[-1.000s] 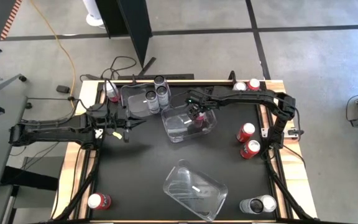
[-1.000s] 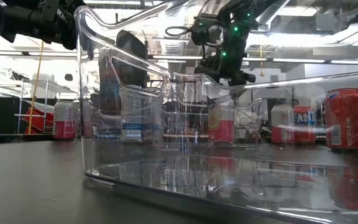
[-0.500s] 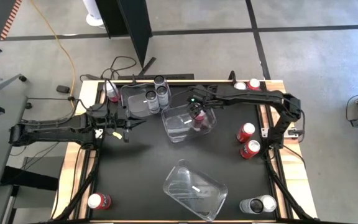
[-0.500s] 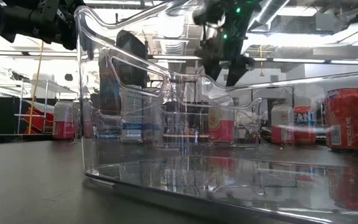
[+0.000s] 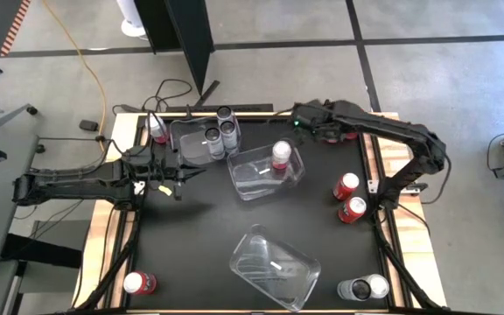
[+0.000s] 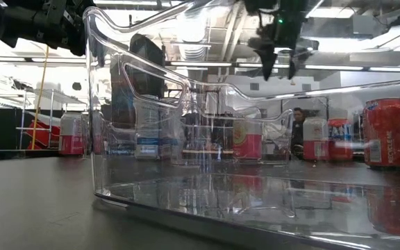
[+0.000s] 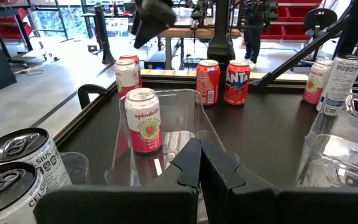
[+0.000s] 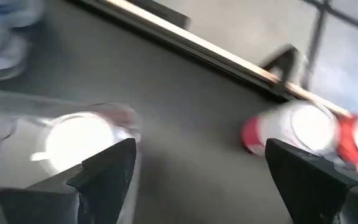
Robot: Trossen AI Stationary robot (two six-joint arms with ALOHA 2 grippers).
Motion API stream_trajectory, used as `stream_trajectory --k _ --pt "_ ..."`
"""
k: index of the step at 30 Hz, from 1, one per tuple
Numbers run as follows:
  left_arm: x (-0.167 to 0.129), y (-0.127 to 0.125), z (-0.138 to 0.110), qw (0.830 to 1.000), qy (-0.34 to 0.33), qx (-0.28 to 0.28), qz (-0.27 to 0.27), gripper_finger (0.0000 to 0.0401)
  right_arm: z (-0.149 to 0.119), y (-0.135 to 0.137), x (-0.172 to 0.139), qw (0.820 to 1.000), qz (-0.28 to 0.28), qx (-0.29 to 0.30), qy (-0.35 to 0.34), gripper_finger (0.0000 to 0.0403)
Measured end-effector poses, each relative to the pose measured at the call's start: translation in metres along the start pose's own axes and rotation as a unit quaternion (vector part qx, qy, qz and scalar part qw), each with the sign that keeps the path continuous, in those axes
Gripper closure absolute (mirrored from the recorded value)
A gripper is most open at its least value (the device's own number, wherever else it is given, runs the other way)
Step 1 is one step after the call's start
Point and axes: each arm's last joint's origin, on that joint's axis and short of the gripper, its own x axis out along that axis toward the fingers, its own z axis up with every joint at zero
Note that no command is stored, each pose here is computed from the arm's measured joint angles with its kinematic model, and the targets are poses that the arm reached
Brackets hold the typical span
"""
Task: Sort soda cans
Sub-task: Put the top right pink-white soda can in the middle transparent bin
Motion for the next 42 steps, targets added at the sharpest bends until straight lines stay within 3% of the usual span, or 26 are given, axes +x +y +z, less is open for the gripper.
stream_trajectory --k 6,18,24,35,42 --pt "0.000 0.000 0.000 1.000 0.000 0.000 0.000 0.0401 0.007 -0.029 0.016 0.994 -0.073 0.066 0.038 0.0026" --pt "0.000 0.000 0.000 1.000 0.000 0.002 0.000 0.0401 0.003 -0.063 0.077 0.975 -0.118 0.167 0.089 0.0026" --pt "0.000 0.000 -0.001 1.000 0.003 0.002 0.000 0.0401 0.005 -0.078 0.101 0.968 -0.097 0.206 0.100 0.0026" --pt "0.000 0.000 -0.001 1.000 0.003 0.006 -0.001 0.0401 0.012 -0.105 0.113 0.955 -0.094 0.256 0.119 0.0026" --pt "0.000 0.000 -0.001 1.000 0.003 0.006 -0.001 0.0401 0.016 -0.101 0.131 0.952 -0.082 0.263 0.130 0.0026"
